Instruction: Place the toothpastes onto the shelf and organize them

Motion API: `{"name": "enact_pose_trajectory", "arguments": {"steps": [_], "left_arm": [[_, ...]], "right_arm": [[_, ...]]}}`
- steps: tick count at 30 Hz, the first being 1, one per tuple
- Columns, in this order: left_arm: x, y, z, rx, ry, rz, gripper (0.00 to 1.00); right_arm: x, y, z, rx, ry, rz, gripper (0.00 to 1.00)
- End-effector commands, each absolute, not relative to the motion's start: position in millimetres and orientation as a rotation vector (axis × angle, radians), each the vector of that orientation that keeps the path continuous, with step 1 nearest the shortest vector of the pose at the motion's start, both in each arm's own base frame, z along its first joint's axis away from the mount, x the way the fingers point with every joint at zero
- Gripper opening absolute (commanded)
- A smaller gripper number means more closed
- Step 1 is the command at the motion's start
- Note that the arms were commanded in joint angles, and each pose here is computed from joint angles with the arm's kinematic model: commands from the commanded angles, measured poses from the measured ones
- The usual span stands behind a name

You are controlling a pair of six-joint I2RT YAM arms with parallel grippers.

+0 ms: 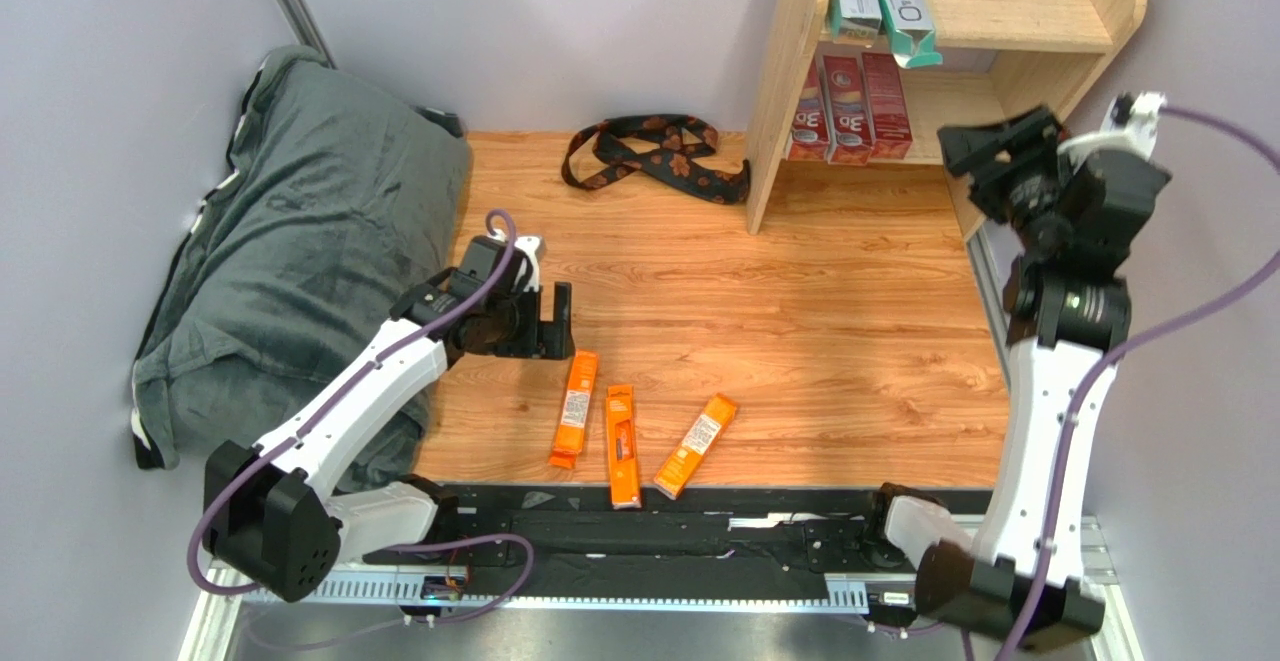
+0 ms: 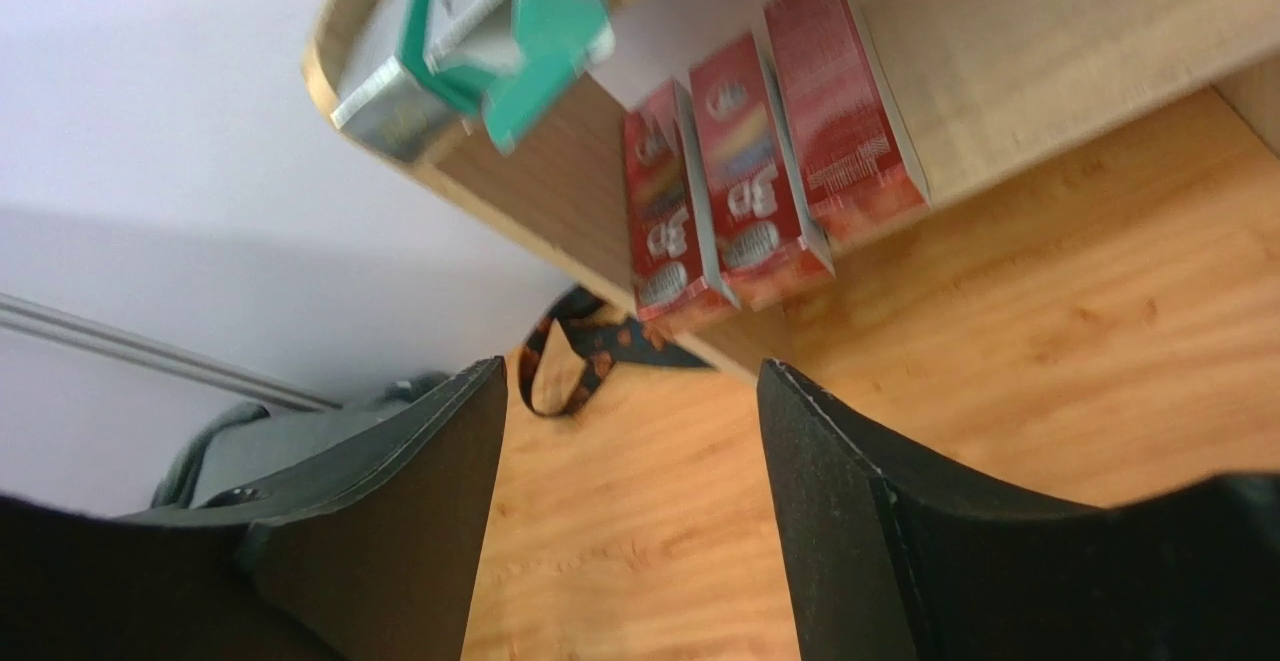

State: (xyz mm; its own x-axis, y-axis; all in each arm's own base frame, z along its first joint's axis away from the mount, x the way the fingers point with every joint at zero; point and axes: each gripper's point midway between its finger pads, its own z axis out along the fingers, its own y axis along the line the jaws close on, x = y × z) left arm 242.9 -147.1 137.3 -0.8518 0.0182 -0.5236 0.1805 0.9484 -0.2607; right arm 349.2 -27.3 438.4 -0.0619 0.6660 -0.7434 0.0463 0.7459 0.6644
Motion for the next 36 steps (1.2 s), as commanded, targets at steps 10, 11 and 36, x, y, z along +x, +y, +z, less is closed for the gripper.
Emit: {"name": "enact_pose_trajectory", "arguments": {"steps": [10, 11, 36], "left_arm": [[229.3, -184.1, 74.7, 0.261, 2.734, -0.362, 0.99], [230.5, -185.0, 72.4, 0.267, 2.733, -0.344, 0.99], [239.0, -189.5, 21.9, 0.350, 2.803, -0.154, 0.57]], "right_arm": [[237.7, 30.8, 300.7, 0.592, 1.797, 0.675, 0.67], [233.1, 32.8, 292.4, 0.586, 1.815, 0.674, 0.67], [235.8, 73.6, 220.8, 0.610, 2.054, 0.744, 0.66]]}}
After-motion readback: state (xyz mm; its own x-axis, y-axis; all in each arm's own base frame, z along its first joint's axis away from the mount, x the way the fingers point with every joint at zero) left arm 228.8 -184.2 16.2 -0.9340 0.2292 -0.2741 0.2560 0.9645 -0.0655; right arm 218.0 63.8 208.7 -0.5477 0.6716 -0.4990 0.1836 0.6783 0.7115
